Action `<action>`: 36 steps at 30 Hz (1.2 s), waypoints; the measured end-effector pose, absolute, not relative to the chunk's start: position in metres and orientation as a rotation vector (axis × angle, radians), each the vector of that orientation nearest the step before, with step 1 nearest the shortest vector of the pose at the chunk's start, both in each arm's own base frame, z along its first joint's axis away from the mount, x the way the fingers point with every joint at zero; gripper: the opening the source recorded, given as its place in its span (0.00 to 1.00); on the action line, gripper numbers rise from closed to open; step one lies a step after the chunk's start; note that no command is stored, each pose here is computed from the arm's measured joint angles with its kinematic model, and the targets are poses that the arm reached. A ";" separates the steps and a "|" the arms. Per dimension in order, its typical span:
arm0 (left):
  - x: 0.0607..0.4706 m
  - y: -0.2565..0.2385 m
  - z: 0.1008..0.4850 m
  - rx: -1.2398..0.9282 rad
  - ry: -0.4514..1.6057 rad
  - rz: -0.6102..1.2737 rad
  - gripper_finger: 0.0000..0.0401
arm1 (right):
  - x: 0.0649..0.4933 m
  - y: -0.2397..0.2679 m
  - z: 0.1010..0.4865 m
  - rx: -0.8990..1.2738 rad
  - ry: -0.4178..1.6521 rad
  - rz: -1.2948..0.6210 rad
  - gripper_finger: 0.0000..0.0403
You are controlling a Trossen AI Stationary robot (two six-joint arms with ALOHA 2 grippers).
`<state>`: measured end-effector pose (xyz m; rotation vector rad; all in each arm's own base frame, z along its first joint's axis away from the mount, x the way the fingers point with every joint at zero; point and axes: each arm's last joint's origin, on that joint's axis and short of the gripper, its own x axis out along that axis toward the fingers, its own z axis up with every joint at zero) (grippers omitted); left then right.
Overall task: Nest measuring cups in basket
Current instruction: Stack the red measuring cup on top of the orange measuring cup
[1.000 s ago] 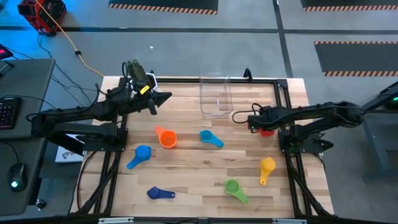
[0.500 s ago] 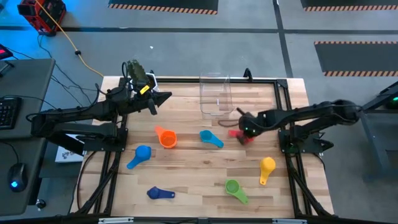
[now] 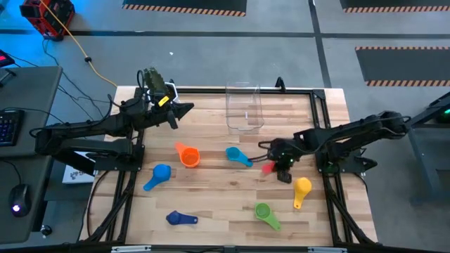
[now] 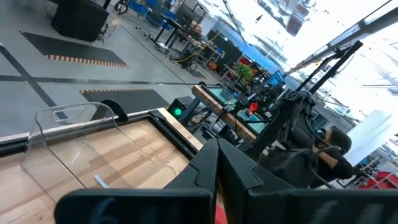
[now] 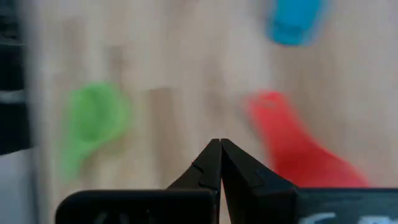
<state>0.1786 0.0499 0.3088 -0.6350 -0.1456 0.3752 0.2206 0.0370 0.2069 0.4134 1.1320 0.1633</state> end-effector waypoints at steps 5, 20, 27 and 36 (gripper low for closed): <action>0.179 0.050 0.309 -0.640 -0.146 0.375 0.00 | 0.238 0.042 0.197 0.483 1.061 0.055 0.00; 0.179 0.050 0.309 -0.639 -0.145 0.374 0.00 | 0.256 0.057 0.172 0.403 1.443 0.142 0.31; 0.179 0.050 0.309 -0.624 -0.142 0.374 0.00 | 0.234 0.055 0.159 0.372 1.603 -0.002 0.04; 0.179 0.050 0.309 -0.625 -0.143 0.374 0.00 | 0.204 0.048 0.138 0.470 1.632 -0.176 0.00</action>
